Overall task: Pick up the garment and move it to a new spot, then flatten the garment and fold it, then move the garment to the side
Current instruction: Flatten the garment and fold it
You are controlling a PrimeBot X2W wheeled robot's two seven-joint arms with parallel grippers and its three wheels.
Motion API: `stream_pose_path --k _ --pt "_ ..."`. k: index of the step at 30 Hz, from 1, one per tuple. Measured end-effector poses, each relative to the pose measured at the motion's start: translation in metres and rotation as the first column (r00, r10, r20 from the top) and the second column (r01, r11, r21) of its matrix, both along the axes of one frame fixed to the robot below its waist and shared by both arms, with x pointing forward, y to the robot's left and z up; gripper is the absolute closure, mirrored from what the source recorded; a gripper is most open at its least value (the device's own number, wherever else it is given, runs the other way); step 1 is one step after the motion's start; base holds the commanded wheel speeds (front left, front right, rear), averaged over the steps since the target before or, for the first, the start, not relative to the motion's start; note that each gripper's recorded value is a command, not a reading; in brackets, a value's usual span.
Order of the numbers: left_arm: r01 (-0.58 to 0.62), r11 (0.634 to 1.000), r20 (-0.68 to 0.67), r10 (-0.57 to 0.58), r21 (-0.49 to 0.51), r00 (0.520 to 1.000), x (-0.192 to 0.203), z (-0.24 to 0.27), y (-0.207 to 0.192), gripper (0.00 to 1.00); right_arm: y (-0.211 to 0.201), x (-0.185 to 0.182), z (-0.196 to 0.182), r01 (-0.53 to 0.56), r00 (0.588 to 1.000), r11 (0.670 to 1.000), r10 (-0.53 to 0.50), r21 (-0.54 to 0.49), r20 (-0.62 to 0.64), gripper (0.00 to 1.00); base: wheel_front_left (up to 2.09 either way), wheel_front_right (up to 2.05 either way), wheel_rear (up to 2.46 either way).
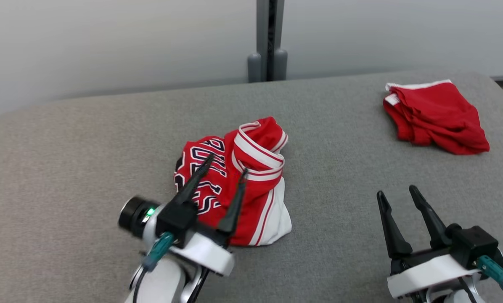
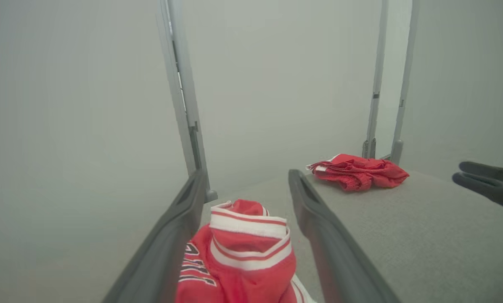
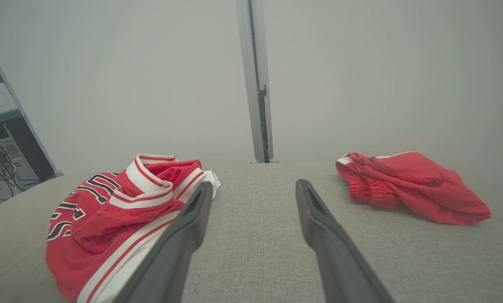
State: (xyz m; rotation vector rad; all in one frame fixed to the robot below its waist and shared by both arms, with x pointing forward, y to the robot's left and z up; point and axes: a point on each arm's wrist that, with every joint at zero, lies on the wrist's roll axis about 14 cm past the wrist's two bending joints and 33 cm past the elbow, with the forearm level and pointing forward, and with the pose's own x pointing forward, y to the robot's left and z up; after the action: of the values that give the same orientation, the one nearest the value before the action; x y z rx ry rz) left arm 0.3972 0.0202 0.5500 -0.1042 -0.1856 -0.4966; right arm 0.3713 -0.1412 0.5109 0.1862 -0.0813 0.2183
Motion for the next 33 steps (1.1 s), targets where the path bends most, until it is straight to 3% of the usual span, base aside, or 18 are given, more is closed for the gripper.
stream_pose_path --k 3,8,17,22,23,24,25,26,27,28,33 --pt "0.127 0.991 0.026 -0.129 0.043 0.991 0.007 0.003 -0.039 0.00 -0.007 0.006 -0.004 0.023 1.000 1.000 -0.023 -0.002 -0.012 0.00 0.00 0.00 0.00" --pt "0.315 0.942 -0.046 -0.311 0.116 0.949 0.010 -0.022 -0.093 0.00 -0.020 0.014 -0.009 0.060 0.998 0.998 -0.060 -0.005 -0.026 0.00 0.00 0.00 0.00" --pt "0.331 0.890 -0.312 -0.233 0.312 0.921 0.042 -0.105 -0.107 0.00 -0.043 0.020 -0.021 0.133 0.989 0.991 -0.133 -0.012 -0.064 0.00 0.00 0.00 0.00" --pt "0.302 0.862 -0.357 -0.154 0.407 0.921 0.051 -0.130 -0.096 0.00 -0.047 0.021 -0.023 0.145 0.987 0.989 -0.145 -0.015 -0.069 0.00 0.00 0.00 0.00" --pt "0.292 0.858 -0.355 -0.139 0.423 0.924 0.053 -0.132 -0.093 0.09 -0.046 0.023 -0.022 0.143 0.988 0.990 -0.143 -0.013 -0.064 0.00 0.00 0.00 0.00" --pt "0.285 0.854 -0.350 -0.131 0.436 0.927 0.055 -0.132 -0.091 0.41 -0.045 0.024 -0.021 0.139 0.988 0.990 -0.140 -0.012 -0.061 0.00 0.00 0.00 0.00" --pt "0.283 0.851 -0.349 -0.127 0.442 0.929 0.056 -0.132 -0.090 0.58 -0.043 0.024 -0.020 0.135 0.989 0.991 -0.135 -0.010 -0.059 0.00 0.00 0.00 0.00" --pt "0.281 0.851 -0.352 -0.123 0.444 0.928 0.055 -0.133 -0.088 0.70 -0.042 0.025 -0.020 0.130 0.990 0.991 -0.131 -0.009 -0.058 0.00 0.00 0.00 0.00" --pt "0.282 0.848 -0.358 -0.118 0.450 0.926 0.054 -0.135 -0.086 0.70 -0.040 0.025 -0.019 0.125 0.991 0.992 -0.125 -0.008 -0.056 0.00 0.00 0.00 0.00" --pt "0.282 0.843 -0.363 -0.112 0.459 0.925 0.053 -0.137 -0.084 1.00 -0.038 0.026 -0.018 0.120 0.991 0.993 -0.120 -0.007 -0.054 0.00 0.00 0.00 0.00" --pt "0.261 0.852 -0.343 -0.103 0.454 0.934 0.057 -0.128 -0.078 1.00 -0.032 0.028 -0.013 0.100 0.994 0.995 -0.100 -0.001 -0.037 0.00 0.00 0.00 0.00"
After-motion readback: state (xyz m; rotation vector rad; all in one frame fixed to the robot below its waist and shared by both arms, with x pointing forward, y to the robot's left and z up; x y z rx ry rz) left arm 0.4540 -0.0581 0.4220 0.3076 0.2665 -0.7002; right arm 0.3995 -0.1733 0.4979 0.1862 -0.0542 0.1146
